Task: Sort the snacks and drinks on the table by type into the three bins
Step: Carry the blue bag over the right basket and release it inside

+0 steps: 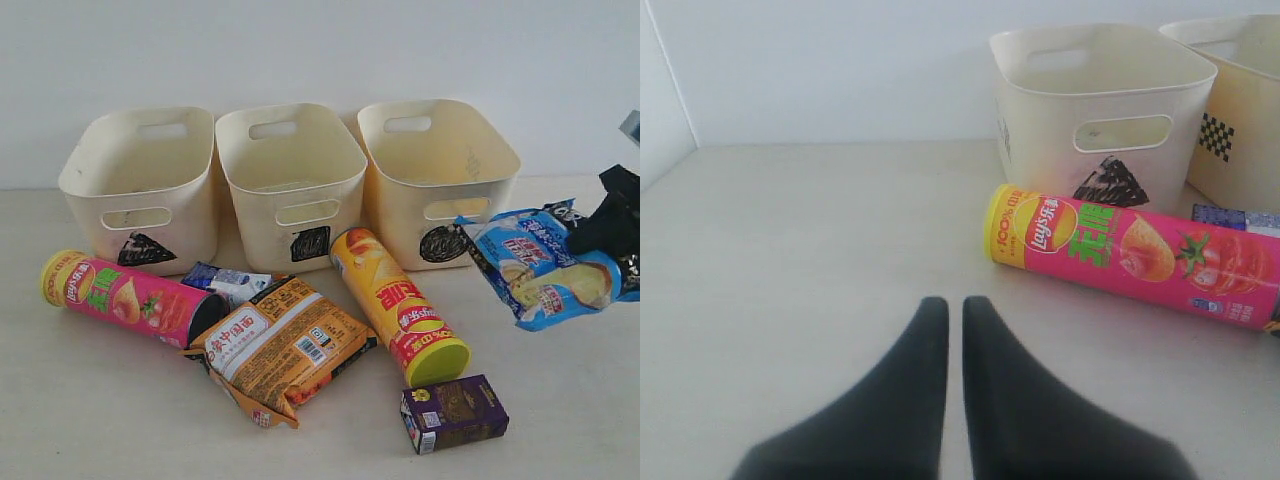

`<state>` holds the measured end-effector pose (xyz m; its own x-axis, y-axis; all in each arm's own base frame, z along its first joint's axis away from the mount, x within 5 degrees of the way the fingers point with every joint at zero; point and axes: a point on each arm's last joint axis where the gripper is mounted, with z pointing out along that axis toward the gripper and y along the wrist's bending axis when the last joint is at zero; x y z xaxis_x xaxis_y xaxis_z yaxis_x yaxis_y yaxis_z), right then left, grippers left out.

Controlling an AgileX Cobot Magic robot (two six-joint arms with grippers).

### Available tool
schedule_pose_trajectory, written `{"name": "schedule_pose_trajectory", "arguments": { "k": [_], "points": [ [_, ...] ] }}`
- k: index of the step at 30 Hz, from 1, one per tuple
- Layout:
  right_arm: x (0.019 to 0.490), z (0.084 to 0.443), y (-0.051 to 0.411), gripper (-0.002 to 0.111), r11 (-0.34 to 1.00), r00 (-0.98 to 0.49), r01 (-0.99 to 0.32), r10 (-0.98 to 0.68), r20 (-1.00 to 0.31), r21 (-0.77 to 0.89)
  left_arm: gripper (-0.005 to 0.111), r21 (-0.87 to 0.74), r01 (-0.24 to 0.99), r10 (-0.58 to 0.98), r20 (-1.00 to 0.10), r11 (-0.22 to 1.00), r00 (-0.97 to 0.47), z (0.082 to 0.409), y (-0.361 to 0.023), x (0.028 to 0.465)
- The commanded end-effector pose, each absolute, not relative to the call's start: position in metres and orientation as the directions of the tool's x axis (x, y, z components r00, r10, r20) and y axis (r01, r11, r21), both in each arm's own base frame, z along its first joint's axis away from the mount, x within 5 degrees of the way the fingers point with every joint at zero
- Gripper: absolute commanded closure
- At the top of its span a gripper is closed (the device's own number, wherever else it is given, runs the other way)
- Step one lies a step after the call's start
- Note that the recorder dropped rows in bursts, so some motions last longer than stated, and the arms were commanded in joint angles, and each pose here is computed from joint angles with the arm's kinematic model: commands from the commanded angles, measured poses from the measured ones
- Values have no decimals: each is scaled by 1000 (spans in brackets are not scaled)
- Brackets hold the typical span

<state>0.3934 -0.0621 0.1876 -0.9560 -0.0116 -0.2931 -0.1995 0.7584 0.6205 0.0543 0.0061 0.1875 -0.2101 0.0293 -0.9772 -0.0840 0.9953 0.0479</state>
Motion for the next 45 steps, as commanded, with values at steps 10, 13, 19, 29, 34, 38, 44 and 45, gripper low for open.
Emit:
{"name": "schedule_pose_trajectory", "arguments": {
  "k": [10, 13, 19, 29, 34, 38, 44, 45],
  "points": [
    [391, 258, -29, 108, 698, -876, -343, 2, -482, 628, 102, 53, -84, 35, -978, 995, -207, 187, 6, 54],
    [397, 270, -25, 108, 681, -854, -370, 20, -521, 632, 102, 53, -84, 35, -978, 995, -207, 187, 6, 54],
    [408, 299, -14, 108, 617, -778, -454, 77, -623, 643, 102, 53, -84, 35, -978, 995, -207, 187, 6, 54],
    [429, 314, 10, 108, 686, -652, -486, 129, -748, 542, 102, 53, -84, 35, -978, 995, -207, 187, 6, 54],
    [443, 315, 25, 108, 790, -545, -443, 137, -827, 423, 102, 53, -84, 35, -978, 995, -207, 187, 6, 54],
    [453, 314, 38, 108, 853, -471, -402, 121, -874, 334, 102, 53, -84, 35, -978, 995, -207, 187, 6, 54],
    [466, 302, 62, 108, 924, -386, -328, 60, -920, 198, 102, 53, -84, 35, -978, 995, -207, 187, 6, 54],
    [469, 299, 65, 108, 935, -371, -314, 39, -928, 165, 102, 53, -84, 35, -978, 995, -207, 187, 6, 54]
  ]
}}
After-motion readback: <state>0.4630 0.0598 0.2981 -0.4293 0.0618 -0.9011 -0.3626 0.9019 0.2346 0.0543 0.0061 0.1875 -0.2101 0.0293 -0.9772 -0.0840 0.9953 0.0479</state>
